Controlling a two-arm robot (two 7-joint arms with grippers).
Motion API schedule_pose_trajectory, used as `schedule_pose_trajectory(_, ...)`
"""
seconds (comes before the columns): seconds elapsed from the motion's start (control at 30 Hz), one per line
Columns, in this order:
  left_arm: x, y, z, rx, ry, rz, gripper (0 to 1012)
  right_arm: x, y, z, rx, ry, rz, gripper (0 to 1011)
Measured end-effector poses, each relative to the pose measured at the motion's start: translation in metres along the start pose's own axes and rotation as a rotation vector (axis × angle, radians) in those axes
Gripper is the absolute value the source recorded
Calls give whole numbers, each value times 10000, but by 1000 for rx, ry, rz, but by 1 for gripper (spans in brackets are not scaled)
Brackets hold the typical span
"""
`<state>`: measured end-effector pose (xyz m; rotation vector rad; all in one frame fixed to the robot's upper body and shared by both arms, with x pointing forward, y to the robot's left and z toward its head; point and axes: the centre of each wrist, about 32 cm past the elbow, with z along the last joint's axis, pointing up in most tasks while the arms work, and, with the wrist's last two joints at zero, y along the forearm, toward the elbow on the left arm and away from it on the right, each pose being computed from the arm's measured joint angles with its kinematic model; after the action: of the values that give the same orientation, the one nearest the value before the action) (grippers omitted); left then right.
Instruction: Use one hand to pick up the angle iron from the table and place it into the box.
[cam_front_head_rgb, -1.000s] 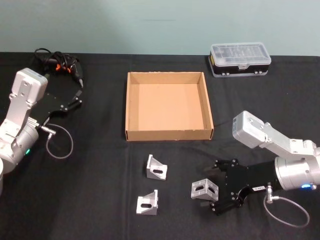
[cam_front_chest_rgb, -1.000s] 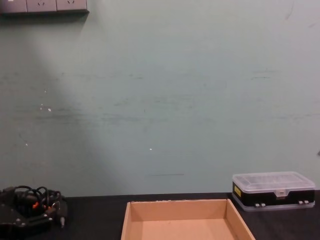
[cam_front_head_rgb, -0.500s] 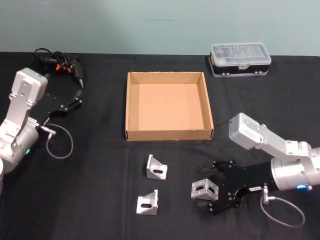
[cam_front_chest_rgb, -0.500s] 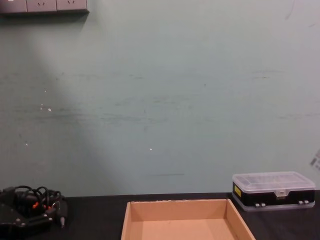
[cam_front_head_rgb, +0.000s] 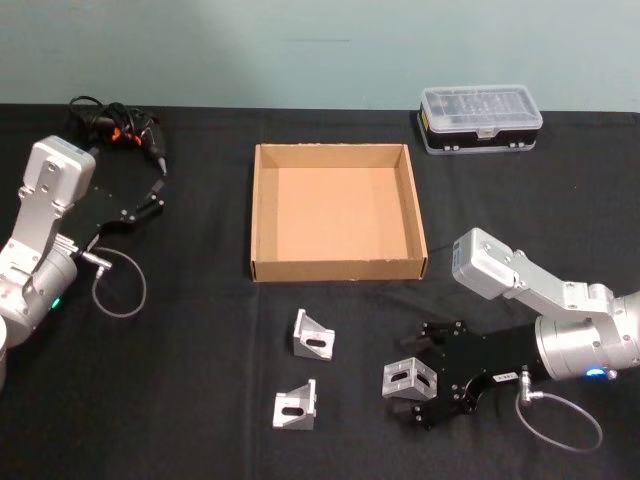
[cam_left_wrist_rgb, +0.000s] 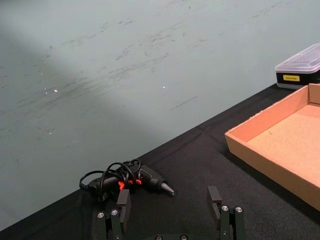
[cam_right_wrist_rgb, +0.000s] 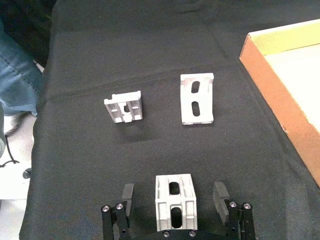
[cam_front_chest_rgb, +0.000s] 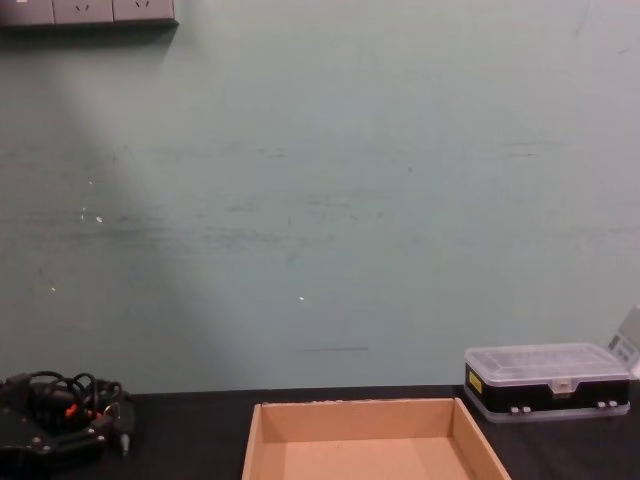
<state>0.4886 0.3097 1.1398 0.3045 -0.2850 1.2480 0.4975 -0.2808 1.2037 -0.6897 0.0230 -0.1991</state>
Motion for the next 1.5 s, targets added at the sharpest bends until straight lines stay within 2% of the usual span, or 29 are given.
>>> schedule_pose_trajectory(0.3,0,0,0,0,0,0,1000,3,14,-24,-9,3,4,1000)
schedule_pose_trajectory(0.4,0,0,0,0,0,0,1000,2,16,-30,-12,2,2,967)
schedule_pose_trajectory(0.57,0,0,0,0,0,0,1000,-4,23,-31,-14,0,-4,853)
schedule_pose_trajectory(0.8,0,0,0,0,0,0,1000,-5,26,-30,-12,-3,-15,627)
schedule_pose_trajectory(0.87,0,0,0,0,0,0,1000,-7,27,-31,-12,-4,-16,594)
schedule_pose_trajectory(0.9,0,0,0,0,0,0,1000,-10,29,-30,-11,-4,-16,523)
schedule_pose_trajectory(0.97,0,0,0,0,0,0,1000,-14,33,-29,-9,-5,-18,468)
schedule_pose_trajectory(1.27,0,0,0,0,0,0,1000,-28,53,-24,-2,-7,-18,446)
schedule_pose_trajectory(1.4,0,0,0,0,0,0,1000,-27,33,15,18,-12,-22,447)
schedule_pose_trajectory(1.5,0,0,0,0,0,0,1000,-18,-10,90,55,-21,-33,446)
